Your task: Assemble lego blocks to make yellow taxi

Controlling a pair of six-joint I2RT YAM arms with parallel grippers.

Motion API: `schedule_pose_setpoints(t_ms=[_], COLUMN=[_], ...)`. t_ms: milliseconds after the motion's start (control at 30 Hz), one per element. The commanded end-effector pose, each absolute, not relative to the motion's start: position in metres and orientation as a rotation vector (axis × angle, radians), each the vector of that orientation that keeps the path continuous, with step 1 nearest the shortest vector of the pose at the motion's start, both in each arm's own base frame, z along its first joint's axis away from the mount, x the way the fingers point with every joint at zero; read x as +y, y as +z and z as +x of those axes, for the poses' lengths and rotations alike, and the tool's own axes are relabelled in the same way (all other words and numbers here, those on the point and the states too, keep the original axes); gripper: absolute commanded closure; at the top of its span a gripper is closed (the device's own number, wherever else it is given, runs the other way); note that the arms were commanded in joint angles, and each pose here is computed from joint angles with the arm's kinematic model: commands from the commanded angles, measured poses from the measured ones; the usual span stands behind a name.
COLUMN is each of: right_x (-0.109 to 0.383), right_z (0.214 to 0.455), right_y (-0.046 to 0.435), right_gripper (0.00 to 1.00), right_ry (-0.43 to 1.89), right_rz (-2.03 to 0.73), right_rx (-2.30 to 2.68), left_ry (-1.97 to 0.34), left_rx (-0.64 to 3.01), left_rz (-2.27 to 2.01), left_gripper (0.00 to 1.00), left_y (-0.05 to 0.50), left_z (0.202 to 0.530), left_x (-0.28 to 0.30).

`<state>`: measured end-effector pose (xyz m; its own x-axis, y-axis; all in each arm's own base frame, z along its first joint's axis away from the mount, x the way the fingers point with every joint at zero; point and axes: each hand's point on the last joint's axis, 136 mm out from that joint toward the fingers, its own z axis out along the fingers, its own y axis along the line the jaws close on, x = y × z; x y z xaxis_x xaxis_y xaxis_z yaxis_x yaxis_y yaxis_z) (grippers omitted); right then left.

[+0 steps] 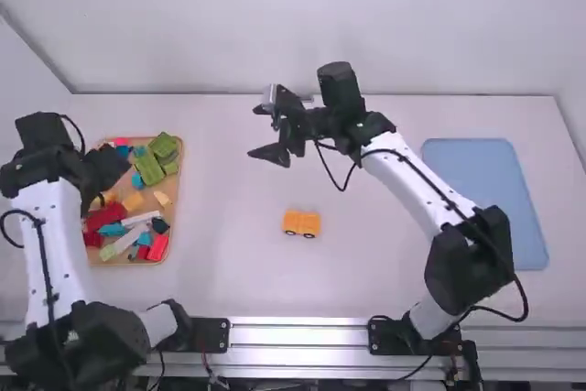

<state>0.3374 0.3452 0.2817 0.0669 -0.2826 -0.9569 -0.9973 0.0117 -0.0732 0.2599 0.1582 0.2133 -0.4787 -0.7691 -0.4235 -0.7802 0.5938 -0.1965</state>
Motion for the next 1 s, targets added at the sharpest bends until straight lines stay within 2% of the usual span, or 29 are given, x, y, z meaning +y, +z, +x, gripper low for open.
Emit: schedule_pose_setpoints(t_ms=[0, 167, 400, 667, 733, 767, 900, 967], right_x=[0.347, 0.347, 0.347, 0.34, 0.336, 0.335, 0.329, 0.327], right_z=[0.339, 0.339, 0.34, 0.348, 0.352, 0.352, 0.357, 0.36], right_y=[0.3, 0.301, 0.3, 0.301, 0.301, 0.301, 0.301, 0.301], right_gripper=[0.02, 0.02, 0.02, 0.02, 0.02, 0.02, 0.02, 0.02], right_ry=[0.972, 0.97, 0.969, 0.95, 0.947, 0.947, 0.937, 0.931], right_rz=[-1.433, -1.433, -1.432, -1.414, -1.401, -1.399, -1.387, -1.381], right_rx=[1.316, 1.313, 1.317, 1.323, 1.335, 1.337, 1.346, 1.35], left_ry=[-0.059, -0.068, 0.2, 0.195, 0.194, 0.193, 0.107, 0.045], left_rx=[2.392, 2.581, 2.795, 3.131, 3.135, 3.133, 3.063, 3.014], left_rz=[-1.23, -1.202, -1.302, -0.591, -0.217, -0.193, 0.407, 0.746], left_gripper=[0.01, 0.01, 0.01, 0.01, 0.01, 0.01, 0.0, 0.07], left_y=[0.21, 0.19, 0.138, 0.067, 0.053, 0.052, 0.037, 0.033], left_z=[0.273, 0.289, 0.288, 0.304, 0.318, 0.318, 0.329, 0.323], left_x=[0.16, 0.168, 0.21, 0.222, 0.226, 0.226, 0.215, 0.205])
